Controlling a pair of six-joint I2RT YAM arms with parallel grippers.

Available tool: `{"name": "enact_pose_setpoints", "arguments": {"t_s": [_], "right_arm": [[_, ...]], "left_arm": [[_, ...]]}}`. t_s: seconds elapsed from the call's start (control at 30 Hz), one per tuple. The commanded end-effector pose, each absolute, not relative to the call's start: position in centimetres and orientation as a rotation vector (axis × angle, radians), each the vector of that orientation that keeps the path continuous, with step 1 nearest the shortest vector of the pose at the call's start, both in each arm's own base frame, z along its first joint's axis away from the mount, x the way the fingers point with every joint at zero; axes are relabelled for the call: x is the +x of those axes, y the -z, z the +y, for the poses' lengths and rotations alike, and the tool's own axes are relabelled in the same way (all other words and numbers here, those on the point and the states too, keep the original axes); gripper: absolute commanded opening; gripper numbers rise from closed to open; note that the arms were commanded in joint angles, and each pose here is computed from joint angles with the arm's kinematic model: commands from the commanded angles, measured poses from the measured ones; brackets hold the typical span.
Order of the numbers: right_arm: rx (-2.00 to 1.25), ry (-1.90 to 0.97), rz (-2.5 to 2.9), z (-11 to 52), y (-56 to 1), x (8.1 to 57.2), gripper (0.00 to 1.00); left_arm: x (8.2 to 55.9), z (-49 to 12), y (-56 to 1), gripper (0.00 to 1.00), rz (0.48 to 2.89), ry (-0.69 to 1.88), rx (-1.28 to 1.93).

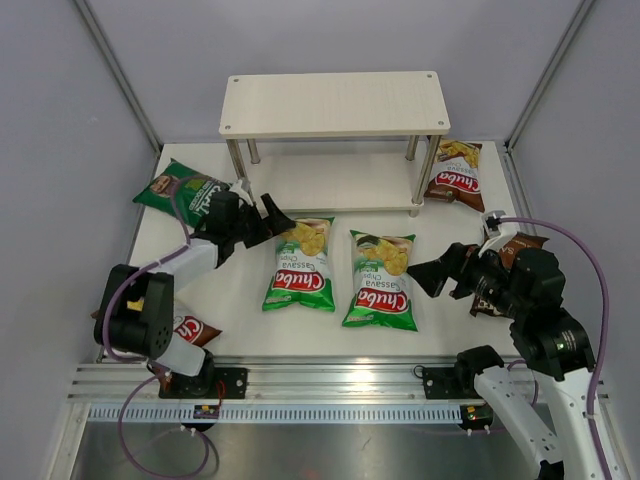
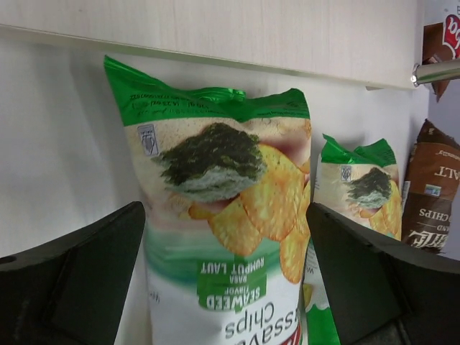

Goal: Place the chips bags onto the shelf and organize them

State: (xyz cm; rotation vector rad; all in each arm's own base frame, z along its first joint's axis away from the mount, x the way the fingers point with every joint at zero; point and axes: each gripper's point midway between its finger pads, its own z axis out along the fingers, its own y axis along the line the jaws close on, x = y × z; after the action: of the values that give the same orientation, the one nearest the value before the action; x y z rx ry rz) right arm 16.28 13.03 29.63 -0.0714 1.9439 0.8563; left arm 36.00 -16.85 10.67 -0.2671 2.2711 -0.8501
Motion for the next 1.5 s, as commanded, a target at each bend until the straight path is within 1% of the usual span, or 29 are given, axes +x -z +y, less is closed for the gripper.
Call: {"name": "enact_pose_setpoints", "arguments": {"t_s": [0.0,0.13,0.17,0.23,0.27,0.3,0.33,0.37,0.43,0.47,0.5,0.53,0.6,0.63,0.7,0.77,0.8,0.83,0.97,1.07,1.1,1.17,1.2,1.27,1.33,1.37,1.4,1.43,1.47], "right_arm": [[-0.16,-0.981,1.916,14.9,-30.6,15.6,1.0],[-0.172,-0.984,1.899,14.8,-31.0,15.1,0.99],[-0.176,-0.983,1.893,14.8,-31.2,15.0,1.0],[-0.176,-0.982,1.888,14.7,-31.2,14.9,0.99],[-0.175,-0.983,1.887,14.8,-31.2,15.0,1.0],[-0.175,-0.985,1.884,14.8,-31.3,15.0,0.99],[-0.182,-0.992,1.883,14.9,-31.3,15.1,0.99],[-0.181,-0.995,1.885,15.0,-31.3,15.1,0.99],[-0.185,-1.006,1.883,15.1,-31.3,15.1,1.0],[-0.184,-1.007,1.882,15.1,-31.3,15.2,1.0],[-0.181,-1.009,1.883,15.2,-31.3,15.2,0.99],[-0.18,-1.01,1.881,15.2,-31.3,15.3,1.0],[-0.18,-1.01,1.883,15.2,-31.3,15.3,0.99],[-0.175,-1.007,1.883,15.2,-31.3,15.4,1.0],[-0.17,-1.007,1.887,15.2,-31.0,15.5,0.99],[-0.164,-1.007,1.888,15.2,-30.8,15.7,1.0],[-0.156,-1.013,1.89,15.3,-30.6,15.9,0.99],[-0.155,-1.018,1.893,15.4,-30.5,16.0,0.99],[-0.148,-1.041,1.895,15.7,-30.2,16.3,0.99],[-0.144,-1.071,1.9,16.1,-29.8,16.6,1.0],[-0.142,-1.09,1.901,16.4,-29.6,17.0,0.99],[-0.153,-1.144,1.901,17.1,-29.4,17.0,0.99],[-0.143,-1.183,1.897,17.6,-29.2,17.6,0.99],[-0.169,-1.278,1.892,18.7,-29.1,17.6,0.99],[-0.183,-1.403,1.871,20.0,-29.2,18.0,1.0],[-0.192,-1.437,1.864,20.4,-29.3,18.1,1.0],[-0.191,-1.492,1.84,21.1,-29.7,18.4,0.99],[-0.209,-1.518,1.809,21.6,-30.2,18.4,0.99],[-0.213,-1.536,1.795,22.0,-30.2,18.4,0.99]], "left_arm": [[38.0,-18.7,-11.8,0.99,2.143,1.001,-0.243],[38.0,-17.8,-9.3,0.88,2.169,0.945,-0.305],[37.5,-17.7,-8.4,0.81,2.184,0.941,-0.32],[37.5,-17.7,-7.8,0.78,2.179,0.945,-0.337],[37.3,-17.7,-7.5,0.72,2.172,0.952,-0.347],[37.2,-17.8,-7.2,0.7,2.17,0.96,-0.351],[37.0,-17.9,-7.2,0.62,2.146,0.975,-0.356],[36.5,-17.9,-6.6,0.62,2.163,0.972,-0.361],[36.6,-18.5,-7.4,0.59,2.1,1.025,-0.36],[36.3,-18.6,-7.8,0.56,2.057,1.059,-0.378],[36.0,-18.7,-8.0,0.5,2.037,1.071,-0.382],[35.7,-19.0,-9.1,0.48,2.0,1.087,-0.374],[35.1,-18.4,-9.3,0.35,1.967,1.054,-0.419],[35.1,-18.3,-11.0,0.28,1.913,1.031,-0.426],[34.2,-18.0,-11.4,0.19,1.911,0.998,-0.447],[33.8,-17.8,-13.7,0.14,1.854,0.977,-0.456],[33.4,-17.5,-13.4,0.12,1.877,0.954,-0.476],[33.1,-17.4,-13.8,0.08,1.872,0.949,-0.484],[31.4,-16.4,-17.0,0.01,1.818,0.964,-0.527],[30.1,-16.4,-19.0,0.0,1.801,1.002,-0.525],[29.3,-16.2,-21.1,0.0,1.749,1.035,-0.504],[28.0,-16.4,-23.4,0.0,1.726,1.08,-0.49],[27.1,-16.2,-25.7,0.0,1.667,1.115,-0.467],[25.6,-16.2,-27.8,0.0,1.646,1.159,-0.451],[23.9,-15.6,-32.6,0.0,1.535,1.206,-0.41],[23.4,-15.3,-33.6,0.0,1.529,1.204,-0.415],[22.7,-14.8,-36.3,0.0,1.474,1.213,-0.407],[22.3,-14.5,-37.8,0.0,1.444,1.215,-0.404],[22.5,-13.9,-38.5,0.0,1.432,1.191,-0.432]]}}
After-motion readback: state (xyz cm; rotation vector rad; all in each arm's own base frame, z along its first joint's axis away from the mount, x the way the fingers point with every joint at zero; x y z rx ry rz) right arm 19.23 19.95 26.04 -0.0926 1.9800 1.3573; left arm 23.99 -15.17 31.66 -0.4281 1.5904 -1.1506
